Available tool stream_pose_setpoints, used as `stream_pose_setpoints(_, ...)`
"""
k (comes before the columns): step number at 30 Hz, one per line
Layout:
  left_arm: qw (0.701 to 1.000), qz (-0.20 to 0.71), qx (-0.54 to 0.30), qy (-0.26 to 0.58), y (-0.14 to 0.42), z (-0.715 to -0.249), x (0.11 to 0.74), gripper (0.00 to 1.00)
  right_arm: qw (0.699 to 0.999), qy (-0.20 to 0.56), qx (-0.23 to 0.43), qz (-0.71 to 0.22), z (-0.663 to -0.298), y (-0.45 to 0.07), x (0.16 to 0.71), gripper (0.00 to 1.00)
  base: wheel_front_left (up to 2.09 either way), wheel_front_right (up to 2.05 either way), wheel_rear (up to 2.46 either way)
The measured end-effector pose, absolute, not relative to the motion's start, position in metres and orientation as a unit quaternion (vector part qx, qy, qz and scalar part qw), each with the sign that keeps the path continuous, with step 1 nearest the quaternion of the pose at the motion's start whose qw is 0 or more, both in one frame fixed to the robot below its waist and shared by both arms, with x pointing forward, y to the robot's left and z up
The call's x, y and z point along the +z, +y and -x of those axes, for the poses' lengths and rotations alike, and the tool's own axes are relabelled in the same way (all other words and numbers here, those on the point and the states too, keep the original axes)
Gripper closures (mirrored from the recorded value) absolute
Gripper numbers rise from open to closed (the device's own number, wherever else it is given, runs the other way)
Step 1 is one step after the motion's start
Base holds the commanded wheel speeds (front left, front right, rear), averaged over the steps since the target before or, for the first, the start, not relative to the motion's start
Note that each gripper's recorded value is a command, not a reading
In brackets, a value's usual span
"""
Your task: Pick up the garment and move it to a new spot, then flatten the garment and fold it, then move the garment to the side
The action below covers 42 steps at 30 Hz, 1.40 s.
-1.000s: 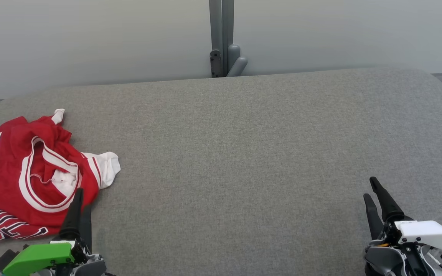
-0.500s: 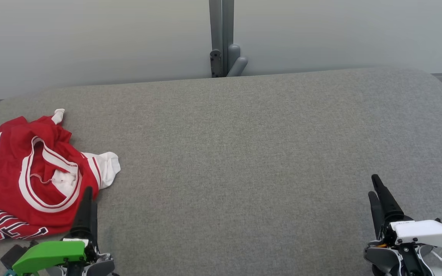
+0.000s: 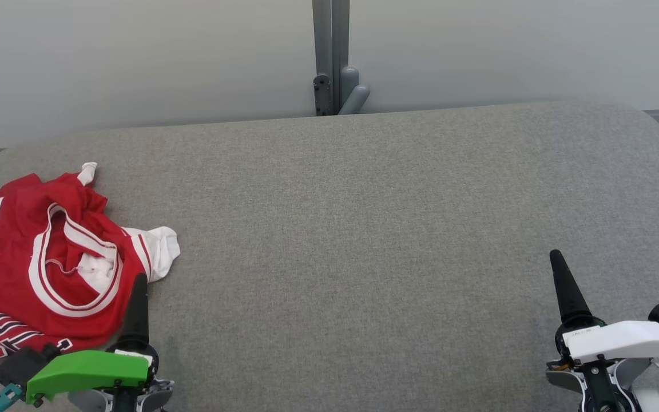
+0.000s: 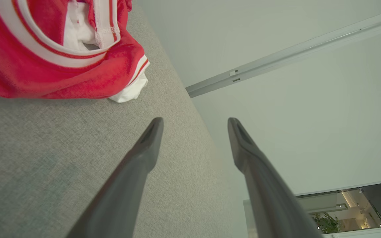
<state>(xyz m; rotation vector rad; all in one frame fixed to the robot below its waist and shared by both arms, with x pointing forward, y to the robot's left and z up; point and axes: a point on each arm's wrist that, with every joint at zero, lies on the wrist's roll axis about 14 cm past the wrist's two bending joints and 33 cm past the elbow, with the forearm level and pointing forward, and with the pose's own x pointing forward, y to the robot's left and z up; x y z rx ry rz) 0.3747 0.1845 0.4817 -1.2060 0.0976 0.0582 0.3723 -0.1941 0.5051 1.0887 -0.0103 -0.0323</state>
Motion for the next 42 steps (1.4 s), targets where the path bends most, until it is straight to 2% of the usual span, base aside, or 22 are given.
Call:
stream_pose_setpoints(10, 0.888, 0.458, 0.014, 0.048, 0.184, -0.375, 0.483, 0.0, 0.914, -0.013, 0.001, -0.405, -0.372, -0.189, 0.514, 0.0, 0.0, 0.0, 0.0)
stream_pose_setpoints(16, 0.916, 0.397, 0.01, 0.058, 0.183, -0.373, 0.477, 0.0, 0.94, -0.013, 0.011, -0.339, -0.372, -0.187, 0.515, 0.0, 0.0, 0.0, 0.0)
stream_pose_setpoints(32, 0.964, 0.259, 0.013, 0.065, 0.191, -0.367, 0.468, 0.0, 0.974, -0.003, 0.012, -0.225, -0.367, -0.189, 0.504, 0.0, 0.0, 0.0, 0.0)
stream_pose_setpoints(42, 0.979, 0.196, 0.002, 0.057, 0.19, -0.364, 0.469, 0.0, 0.986, -0.006, 0.014, -0.169, -0.365, -0.19, 0.503, 0.0, 0.0, 0.0, 0.0)
